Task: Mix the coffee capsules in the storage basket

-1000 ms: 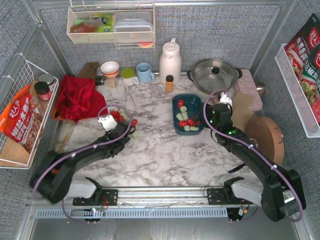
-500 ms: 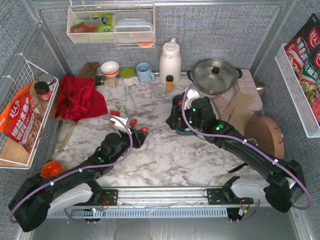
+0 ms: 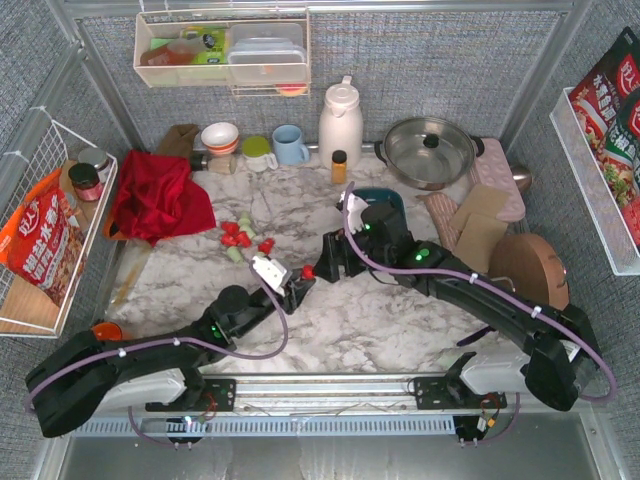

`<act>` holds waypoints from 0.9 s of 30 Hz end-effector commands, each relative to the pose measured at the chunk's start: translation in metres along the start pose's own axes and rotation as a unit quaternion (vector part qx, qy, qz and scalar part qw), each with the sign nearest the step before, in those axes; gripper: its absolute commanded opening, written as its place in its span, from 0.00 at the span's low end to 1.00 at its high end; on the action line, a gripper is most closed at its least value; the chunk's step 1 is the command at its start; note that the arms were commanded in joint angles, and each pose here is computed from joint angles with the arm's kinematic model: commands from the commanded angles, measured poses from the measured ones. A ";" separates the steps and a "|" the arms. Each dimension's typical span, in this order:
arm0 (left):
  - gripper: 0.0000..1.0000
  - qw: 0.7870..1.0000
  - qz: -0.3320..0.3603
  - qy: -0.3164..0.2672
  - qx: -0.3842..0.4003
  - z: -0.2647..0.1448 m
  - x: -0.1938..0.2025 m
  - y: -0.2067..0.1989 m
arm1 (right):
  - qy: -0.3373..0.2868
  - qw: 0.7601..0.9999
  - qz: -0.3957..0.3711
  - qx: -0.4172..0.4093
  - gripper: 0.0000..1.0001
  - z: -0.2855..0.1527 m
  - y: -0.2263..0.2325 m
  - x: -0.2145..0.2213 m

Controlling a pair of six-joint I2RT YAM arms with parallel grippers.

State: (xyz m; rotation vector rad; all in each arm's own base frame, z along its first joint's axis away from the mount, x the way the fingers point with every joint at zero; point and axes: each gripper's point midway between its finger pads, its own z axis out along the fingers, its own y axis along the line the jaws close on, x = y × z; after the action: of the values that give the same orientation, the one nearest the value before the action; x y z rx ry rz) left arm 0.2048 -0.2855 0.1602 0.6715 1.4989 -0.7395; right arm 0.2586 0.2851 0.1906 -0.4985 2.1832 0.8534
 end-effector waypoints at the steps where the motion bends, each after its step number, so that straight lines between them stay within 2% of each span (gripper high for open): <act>1: 0.39 0.999 0.032 -0.036 -0.001 0.006 -0.017 -0.002 | -0.005 0.998 0.015 -0.059 0.75 0.001 0.024 -0.003; 7: 0.39 0.999 0.039 -0.032 -0.001 0.010 -0.014 -0.006 | -0.006 0.997 0.023 -0.080 0.73 0.003 0.033 -0.001; 17: 0.39 0.998 0.048 -0.051 0.006 0.010 -0.026 -0.014 | 0.022 0.997 0.033 -0.060 0.68 0.015 0.024 0.015; 23: 0.39 0.998 0.047 -0.050 -0.001 0.010 -0.026 -0.013 | 0.019 0.997 0.042 -0.064 0.55 0.016 0.027 0.014; 27: 0.41 0.998 0.044 -0.046 -0.017 0.009 -0.024 -0.008 | 0.022 0.997 0.046 -0.065 0.41 0.017 0.027 0.015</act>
State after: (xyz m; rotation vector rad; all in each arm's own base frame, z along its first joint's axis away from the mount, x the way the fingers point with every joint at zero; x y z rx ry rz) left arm 0.1988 -0.3002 0.1676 0.7340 1.4222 -0.6802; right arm 0.2410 0.3141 0.1823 -0.4979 2.2122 1.0424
